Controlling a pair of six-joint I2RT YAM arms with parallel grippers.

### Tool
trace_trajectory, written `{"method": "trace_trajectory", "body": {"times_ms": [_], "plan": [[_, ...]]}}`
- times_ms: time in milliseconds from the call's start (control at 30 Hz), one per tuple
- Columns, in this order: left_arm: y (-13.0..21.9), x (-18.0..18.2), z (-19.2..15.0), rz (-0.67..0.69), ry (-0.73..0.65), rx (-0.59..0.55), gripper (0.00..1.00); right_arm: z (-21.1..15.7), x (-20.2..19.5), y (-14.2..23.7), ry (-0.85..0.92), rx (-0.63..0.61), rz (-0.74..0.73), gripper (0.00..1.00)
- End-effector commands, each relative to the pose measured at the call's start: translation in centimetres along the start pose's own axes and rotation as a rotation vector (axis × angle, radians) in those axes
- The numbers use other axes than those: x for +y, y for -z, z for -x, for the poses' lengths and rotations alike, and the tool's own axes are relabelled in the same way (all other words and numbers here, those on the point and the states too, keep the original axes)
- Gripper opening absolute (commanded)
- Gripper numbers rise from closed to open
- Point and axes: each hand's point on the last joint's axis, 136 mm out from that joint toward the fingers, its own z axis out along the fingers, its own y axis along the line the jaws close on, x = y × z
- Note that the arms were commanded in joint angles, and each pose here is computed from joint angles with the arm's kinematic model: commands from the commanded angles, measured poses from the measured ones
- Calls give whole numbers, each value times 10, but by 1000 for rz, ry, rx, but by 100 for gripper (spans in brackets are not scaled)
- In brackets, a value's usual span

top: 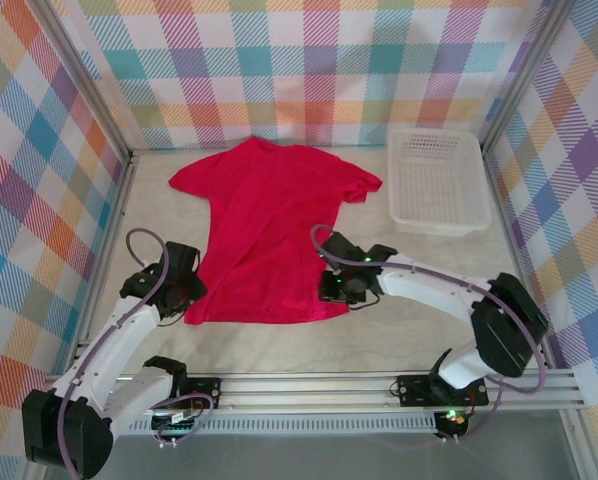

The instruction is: Fold the inside-out t-shirt

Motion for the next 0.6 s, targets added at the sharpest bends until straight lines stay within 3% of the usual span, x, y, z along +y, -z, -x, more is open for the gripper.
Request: {"method": "trace_trajectory", "body": {"times_ms": [0,267,567], "plan": [[8,-37,-8,-144,-107,40,51,-6,-8,-9,-35,22,-55,37],[7,-121,-75,-321,-301,195,53,-10,-62,-14,-172,-1,-78,37],[-24,-151,-111,-235,-411,264,51,-16,-76,-15,-189,5,-88,37]]}}
